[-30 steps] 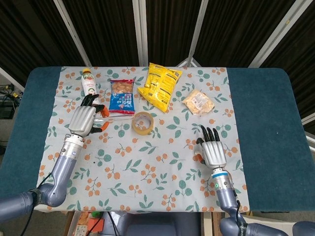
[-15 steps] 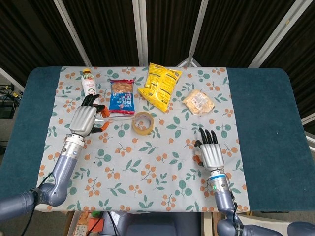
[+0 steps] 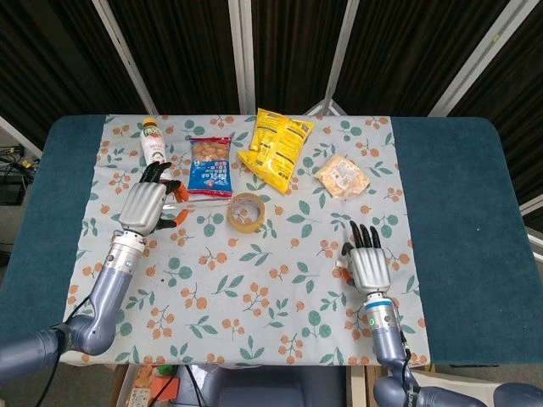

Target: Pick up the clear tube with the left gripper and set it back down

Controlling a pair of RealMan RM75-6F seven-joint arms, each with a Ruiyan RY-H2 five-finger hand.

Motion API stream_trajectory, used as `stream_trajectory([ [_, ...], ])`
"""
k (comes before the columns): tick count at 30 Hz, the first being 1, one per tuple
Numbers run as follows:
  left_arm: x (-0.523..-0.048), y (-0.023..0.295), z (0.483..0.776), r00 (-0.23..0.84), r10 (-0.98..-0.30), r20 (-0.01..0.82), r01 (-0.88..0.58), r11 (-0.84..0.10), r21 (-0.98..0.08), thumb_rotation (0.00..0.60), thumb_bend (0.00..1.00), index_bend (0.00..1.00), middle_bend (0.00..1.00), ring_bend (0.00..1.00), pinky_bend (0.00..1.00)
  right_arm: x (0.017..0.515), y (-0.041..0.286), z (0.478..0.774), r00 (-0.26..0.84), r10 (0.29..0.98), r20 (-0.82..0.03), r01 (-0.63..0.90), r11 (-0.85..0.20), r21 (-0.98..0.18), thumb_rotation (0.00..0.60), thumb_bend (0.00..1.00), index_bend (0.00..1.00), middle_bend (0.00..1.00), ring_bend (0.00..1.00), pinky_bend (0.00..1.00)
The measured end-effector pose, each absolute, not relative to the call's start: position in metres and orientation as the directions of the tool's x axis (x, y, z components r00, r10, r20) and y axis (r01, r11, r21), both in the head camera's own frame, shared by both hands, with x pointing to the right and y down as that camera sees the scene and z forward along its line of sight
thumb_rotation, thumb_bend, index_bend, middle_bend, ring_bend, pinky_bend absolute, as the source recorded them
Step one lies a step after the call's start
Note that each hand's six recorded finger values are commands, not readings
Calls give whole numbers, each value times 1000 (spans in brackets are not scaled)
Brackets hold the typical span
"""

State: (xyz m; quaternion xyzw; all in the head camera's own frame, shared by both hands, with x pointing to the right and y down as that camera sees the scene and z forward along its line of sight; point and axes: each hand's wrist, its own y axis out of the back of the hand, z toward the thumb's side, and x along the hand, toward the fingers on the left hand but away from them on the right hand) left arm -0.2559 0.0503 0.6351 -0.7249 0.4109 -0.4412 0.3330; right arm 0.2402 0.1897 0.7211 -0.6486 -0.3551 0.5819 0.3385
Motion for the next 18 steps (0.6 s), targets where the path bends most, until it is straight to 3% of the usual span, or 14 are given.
stream_trajectory([
  [18, -257, 51, 635, 276, -889, 367, -294, -441, -848, 600, 566, 708, 531, 97, 0, 243, 192, 729, 58, 844, -534, 55, -537, -842, 600, 323, 491, 56, 0, 0],
])
